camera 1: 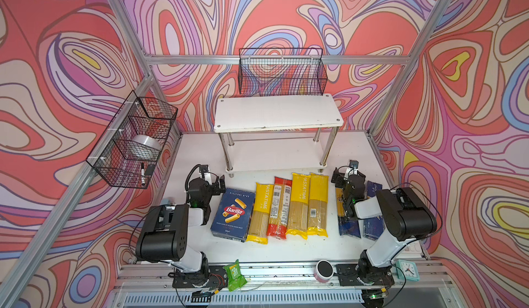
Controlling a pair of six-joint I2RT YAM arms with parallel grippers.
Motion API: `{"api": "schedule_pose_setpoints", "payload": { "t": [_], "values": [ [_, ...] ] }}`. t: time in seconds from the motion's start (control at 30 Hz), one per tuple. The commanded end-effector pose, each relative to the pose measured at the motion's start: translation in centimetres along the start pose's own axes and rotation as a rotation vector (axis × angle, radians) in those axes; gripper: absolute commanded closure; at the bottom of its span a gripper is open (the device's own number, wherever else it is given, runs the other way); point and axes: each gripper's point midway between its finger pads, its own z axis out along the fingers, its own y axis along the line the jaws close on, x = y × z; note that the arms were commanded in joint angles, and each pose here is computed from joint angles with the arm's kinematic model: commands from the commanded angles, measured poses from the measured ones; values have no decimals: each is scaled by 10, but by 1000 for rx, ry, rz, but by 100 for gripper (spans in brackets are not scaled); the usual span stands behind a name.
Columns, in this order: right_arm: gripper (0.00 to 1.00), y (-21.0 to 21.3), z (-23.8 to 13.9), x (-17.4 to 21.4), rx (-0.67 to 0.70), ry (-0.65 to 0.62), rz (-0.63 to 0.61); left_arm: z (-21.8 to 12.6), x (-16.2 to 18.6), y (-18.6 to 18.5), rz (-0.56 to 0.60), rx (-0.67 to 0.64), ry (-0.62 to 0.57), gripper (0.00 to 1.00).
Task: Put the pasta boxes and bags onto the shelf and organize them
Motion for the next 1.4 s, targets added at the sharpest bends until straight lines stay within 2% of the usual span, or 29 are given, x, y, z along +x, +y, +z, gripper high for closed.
{"api": "schedule_pose_setpoints", "payload": {
  "t": [0.0, 0.2, 0.37, 0.5, 0.6, 0.73, 0.8, 0.97, 1.17, 1.37],
  "values": [
    [2, 2, 4, -3, -12, 0, 16, 3, 0, -5, 26, 21, 8, 0],
    [5, -1, 6, -2, -20, 11, 30, 2, -1, -5, 26, 16, 6, 0],
    [5, -9, 4, -18, 37, 7, 30, -2, -10, -5, 24, 11, -3, 0],
    [5, -11, -3, -39, 48, 116, 51, -14, -39, -8, 7, 15, 57, 0],
    [7, 0, -12, -52, -12, 218, 69, -26, -70, -17, -84, 52, 71, 0],
    [11, 4, -35, -39, -41, 415, 96, -43, -86, -48, -191, 199, 36, 0],
    [11, 4, -50, -31, -48, 489, 114, -49, -82, -66, -173, 249, 50, 0],
    [12, 2, -85, -17, -56, 625, 143, -54, -52, -91, -24, 258, 163, 0],
    [13, -2, -104, 7, -31, 741, 154, -56, -39, -96, -40, 295, 177, 0],
    [13, -5, -115, 26, -7, 801, 188, -61, -33, -107, -42, 365, 185, 0]
  ]
}}
